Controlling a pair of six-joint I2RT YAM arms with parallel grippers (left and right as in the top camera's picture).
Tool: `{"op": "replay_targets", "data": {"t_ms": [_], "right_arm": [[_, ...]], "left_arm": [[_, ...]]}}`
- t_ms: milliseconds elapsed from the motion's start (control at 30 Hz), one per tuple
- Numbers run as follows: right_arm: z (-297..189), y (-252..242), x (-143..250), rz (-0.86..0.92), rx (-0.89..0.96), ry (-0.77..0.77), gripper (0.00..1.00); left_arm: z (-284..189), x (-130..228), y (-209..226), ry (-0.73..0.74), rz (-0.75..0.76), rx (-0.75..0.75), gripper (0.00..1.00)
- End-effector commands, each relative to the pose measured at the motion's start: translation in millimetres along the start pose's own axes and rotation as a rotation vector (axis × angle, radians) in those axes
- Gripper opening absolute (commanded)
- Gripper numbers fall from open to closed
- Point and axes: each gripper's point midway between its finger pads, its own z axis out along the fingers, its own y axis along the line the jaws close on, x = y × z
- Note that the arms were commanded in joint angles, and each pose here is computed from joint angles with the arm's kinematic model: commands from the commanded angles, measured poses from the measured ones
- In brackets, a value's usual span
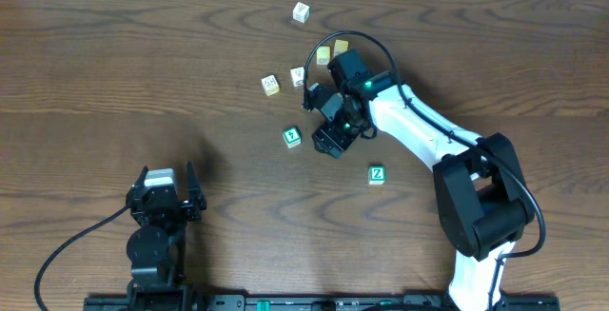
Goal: Lift 4 blocks
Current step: 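Move the right gripper to the cluster and grasp the 8 block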
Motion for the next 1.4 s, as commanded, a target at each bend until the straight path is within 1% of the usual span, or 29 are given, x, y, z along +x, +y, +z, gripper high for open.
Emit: {"op": "replay_targets", "data": {"t_ms": [0, 300, 633, 867, 967, 1133, 1367], "right_arm": [[11, -3, 1, -0.031, 0.031, 0.032, 0.69], [12, -5, -2, -0.033, 0.036, 0.018, 0.52], [11, -9, -14, -0.027, 0.053, -0.028, 0.48], [12, -7, -9, -0.023, 0.046, -0.010, 0.47], [12, -7, -9, -0.023, 0.046, -0.010, 0.49], [12, -8, -9, -0.023, 0.047, -0.011, 0.40], [25, -9, -1, -0.006, 0.035, 0.022, 0.35]], "left_arm": [[1, 19, 3, 0.059, 0.015, -0.014, 0.76], [1, 19, 3, 0.059, 0.015, -0.014, 0.76], [1, 19, 3, 0.059, 0.015, -0.014, 0.76], [1, 19, 3, 0.059, 0.015, -0.014, 0.76], [1, 19, 3, 0.059, 0.015, -0.014, 0.76], [1, 19, 3, 0.059, 0.015, -0.014, 0.76], [1, 19, 3, 0.059, 0.015, -0.014, 0.76]]}}
